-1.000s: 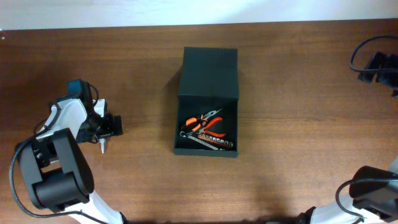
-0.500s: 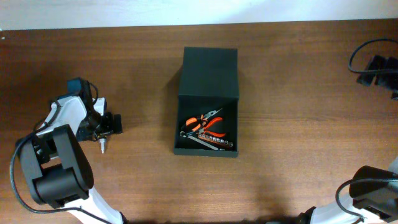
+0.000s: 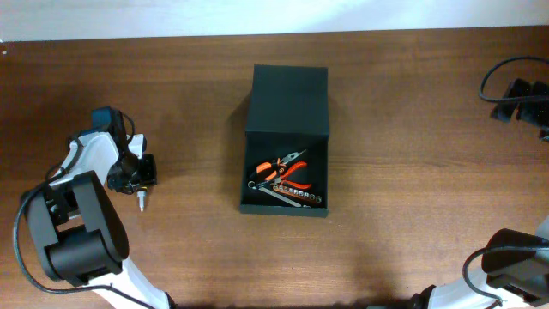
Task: Pack container
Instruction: 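Grasp the yellow-black screwdriver with the left gripper, then lower the screwdriver into the box and release it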
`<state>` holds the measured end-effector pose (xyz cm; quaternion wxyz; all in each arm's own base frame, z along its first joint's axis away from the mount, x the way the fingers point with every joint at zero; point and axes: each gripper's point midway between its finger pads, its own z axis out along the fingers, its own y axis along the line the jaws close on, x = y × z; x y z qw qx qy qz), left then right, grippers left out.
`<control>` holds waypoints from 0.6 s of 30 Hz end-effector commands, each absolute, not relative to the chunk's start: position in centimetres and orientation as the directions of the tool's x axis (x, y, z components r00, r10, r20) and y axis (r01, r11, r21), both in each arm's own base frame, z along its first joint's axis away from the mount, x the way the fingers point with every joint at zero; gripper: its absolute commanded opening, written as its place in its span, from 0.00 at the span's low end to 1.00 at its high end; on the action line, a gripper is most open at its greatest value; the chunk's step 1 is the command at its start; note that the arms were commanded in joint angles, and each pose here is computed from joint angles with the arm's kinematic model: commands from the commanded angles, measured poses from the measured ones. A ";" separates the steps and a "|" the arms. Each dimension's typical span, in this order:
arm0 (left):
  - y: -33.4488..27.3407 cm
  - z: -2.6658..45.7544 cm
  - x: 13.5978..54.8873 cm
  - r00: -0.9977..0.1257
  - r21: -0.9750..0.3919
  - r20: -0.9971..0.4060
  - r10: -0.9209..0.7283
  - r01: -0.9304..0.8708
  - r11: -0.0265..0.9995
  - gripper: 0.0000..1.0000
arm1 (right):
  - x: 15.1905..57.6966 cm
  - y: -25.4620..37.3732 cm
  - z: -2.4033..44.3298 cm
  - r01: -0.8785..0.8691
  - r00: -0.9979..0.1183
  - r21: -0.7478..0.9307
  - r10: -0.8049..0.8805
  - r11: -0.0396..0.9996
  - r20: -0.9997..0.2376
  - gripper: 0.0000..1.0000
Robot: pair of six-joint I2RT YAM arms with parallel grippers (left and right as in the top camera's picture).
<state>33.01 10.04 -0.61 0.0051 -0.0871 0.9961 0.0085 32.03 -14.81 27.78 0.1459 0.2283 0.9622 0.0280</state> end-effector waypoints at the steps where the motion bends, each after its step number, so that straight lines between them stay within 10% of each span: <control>1: 9.1 -4.5 29.9 -0.977 -0.012 0.129 -0.171 -0.174 0.985 0.37 | 31.9 -14.7 27.9 0.421 -0.859 0.109 0.435 0.900 -0.270 0.99; 18: 8.6 -2.5 31.5 -0.984 -0.010 0.105 -0.145 -0.147 0.989 0.02 | 31.9 -14.7 27.9 0.422 -0.859 0.109 0.435 0.900 -0.270 0.99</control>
